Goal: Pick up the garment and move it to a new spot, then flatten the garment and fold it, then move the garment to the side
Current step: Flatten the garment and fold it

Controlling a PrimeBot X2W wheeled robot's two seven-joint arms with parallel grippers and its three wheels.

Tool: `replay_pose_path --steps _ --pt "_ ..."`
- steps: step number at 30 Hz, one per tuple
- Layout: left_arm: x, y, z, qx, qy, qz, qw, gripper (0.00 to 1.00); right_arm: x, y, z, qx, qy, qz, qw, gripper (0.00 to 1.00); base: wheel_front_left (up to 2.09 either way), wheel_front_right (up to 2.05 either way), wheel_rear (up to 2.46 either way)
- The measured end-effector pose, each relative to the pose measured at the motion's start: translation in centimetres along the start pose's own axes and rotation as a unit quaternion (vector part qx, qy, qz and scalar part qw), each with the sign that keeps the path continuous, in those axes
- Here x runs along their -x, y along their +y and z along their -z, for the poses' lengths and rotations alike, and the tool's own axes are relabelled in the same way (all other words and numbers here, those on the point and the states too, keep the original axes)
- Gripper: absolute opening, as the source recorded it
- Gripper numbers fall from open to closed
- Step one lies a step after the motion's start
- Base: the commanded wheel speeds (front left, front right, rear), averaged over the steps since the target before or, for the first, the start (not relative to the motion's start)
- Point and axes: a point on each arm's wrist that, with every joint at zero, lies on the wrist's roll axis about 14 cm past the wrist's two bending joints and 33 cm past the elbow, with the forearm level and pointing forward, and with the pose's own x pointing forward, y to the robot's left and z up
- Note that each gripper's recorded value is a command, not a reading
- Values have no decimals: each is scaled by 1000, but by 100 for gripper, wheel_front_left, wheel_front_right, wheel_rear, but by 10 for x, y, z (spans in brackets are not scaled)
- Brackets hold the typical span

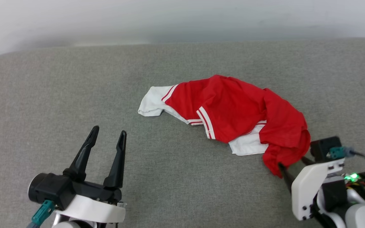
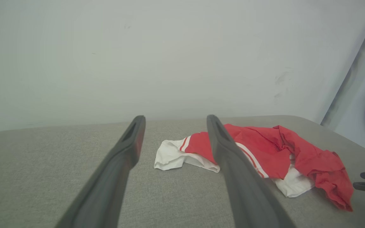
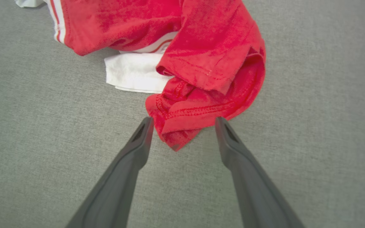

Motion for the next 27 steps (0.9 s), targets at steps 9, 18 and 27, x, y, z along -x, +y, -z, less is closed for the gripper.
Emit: replay_pose_path --steps 9,18,27 --pt "-5 14 10 -1 12 -17 1000 100 -24 -2 13 28 109 -14 994 100 0 0 0" --pt "-2 29 23 -6 32 -38 999 100 -54 -2 46 43 179 -22 983 100 0 0 0" --pt "0 27 23 -13 36 -34 999 100 -53 -34 46 38 169 18 985 0 0 0 0"
